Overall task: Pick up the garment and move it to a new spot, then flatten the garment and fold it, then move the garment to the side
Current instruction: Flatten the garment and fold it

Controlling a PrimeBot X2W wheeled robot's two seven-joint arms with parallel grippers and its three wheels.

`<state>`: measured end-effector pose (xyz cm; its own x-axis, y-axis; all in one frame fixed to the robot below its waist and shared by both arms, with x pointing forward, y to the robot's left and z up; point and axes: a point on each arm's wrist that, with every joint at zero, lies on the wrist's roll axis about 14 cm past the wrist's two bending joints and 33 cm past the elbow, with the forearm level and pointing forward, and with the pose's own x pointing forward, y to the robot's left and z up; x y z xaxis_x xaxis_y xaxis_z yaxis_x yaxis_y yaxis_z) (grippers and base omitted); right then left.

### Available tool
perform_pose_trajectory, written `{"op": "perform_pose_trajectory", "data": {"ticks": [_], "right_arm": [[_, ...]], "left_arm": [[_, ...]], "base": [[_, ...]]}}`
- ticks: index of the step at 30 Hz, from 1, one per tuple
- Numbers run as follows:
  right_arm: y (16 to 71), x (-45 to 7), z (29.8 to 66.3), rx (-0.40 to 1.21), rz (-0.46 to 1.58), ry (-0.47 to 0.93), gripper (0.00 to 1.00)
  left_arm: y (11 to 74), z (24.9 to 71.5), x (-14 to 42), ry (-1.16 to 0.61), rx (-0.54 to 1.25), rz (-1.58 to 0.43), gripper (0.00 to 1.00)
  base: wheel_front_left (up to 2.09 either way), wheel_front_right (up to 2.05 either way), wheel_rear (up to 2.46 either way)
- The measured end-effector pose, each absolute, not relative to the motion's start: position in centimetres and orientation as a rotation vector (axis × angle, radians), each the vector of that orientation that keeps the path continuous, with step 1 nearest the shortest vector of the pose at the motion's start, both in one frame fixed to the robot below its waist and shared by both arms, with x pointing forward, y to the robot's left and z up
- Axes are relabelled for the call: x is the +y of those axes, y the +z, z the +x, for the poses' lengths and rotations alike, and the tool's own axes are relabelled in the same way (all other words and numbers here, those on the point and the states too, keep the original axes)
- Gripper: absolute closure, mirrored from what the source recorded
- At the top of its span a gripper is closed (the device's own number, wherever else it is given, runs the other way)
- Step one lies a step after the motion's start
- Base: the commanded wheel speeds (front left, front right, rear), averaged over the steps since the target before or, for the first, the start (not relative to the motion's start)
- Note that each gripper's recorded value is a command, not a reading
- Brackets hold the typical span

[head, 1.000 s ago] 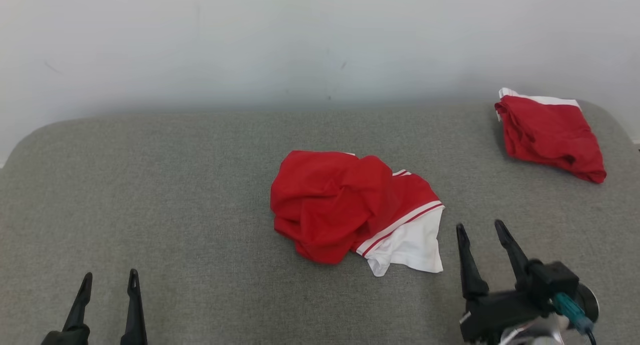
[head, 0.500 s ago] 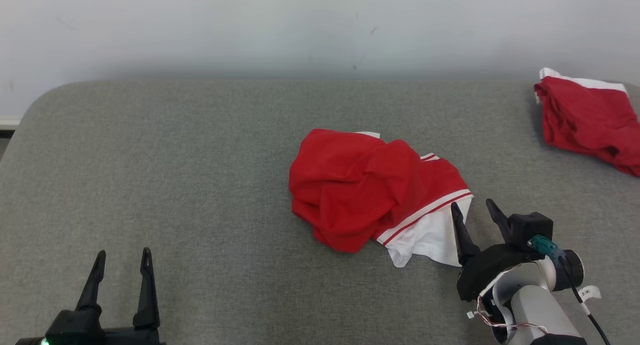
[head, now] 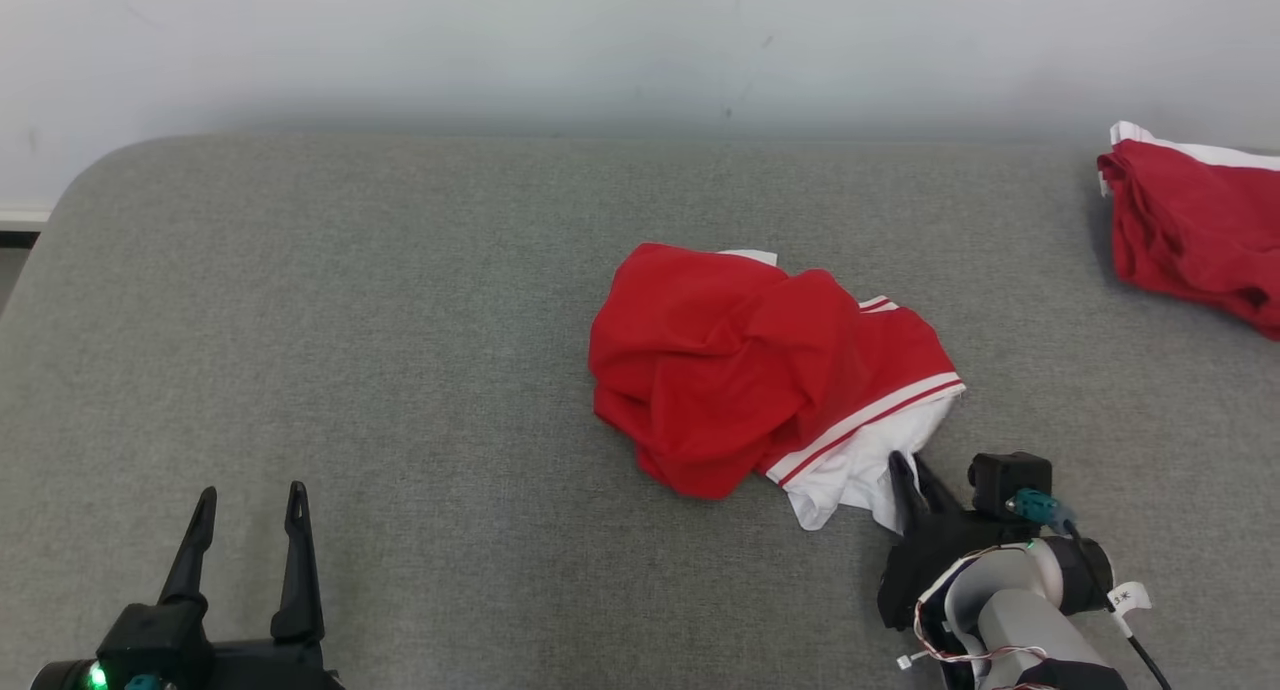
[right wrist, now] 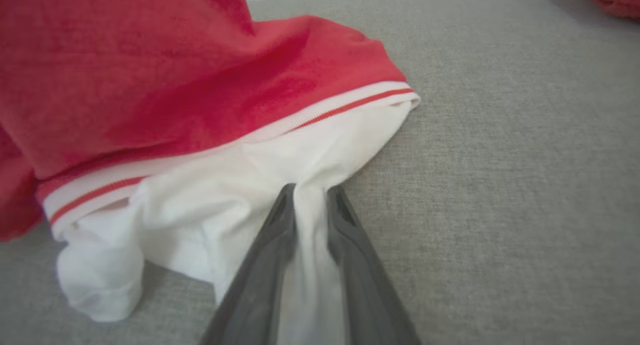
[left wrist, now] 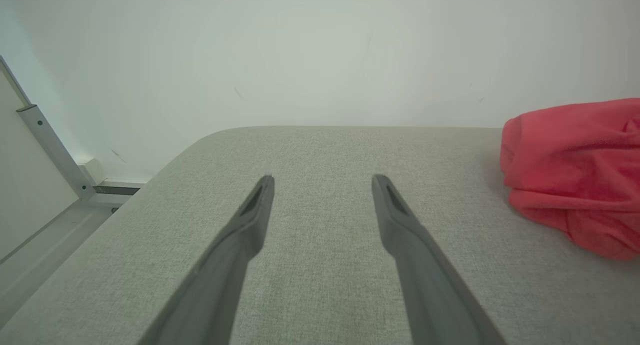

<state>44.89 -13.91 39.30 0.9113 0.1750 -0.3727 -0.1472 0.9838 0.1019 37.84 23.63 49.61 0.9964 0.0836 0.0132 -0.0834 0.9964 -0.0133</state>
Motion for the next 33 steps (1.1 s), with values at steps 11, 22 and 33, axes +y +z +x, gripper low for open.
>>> {"op": "perform_pose_trajectory", "data": {"ticks": [11,22,33], "right_arm": [[43.2,-15.9,43.9,0.22,0.1,0.141,1.0],[41.8,-20.0,35.3,0.268,0.183,0.028,1.0],[43.3,-20.2,32.4,0.288,0.215,-0.014,0.0]], "left_arm": [[49.7,38.2,22.1,0.04,-0.019,-0.026,0.0],[49.9,39.8,19.7,-0.026,-0.032,-0.042,0.0],[49.3,40.5,19.0,-0.043,-0.018,-0.049,0.0]], "base": [[0.0,0.0,0.0],[0.0,0.0,0.0],[0.0,0.0,0.0]]}}
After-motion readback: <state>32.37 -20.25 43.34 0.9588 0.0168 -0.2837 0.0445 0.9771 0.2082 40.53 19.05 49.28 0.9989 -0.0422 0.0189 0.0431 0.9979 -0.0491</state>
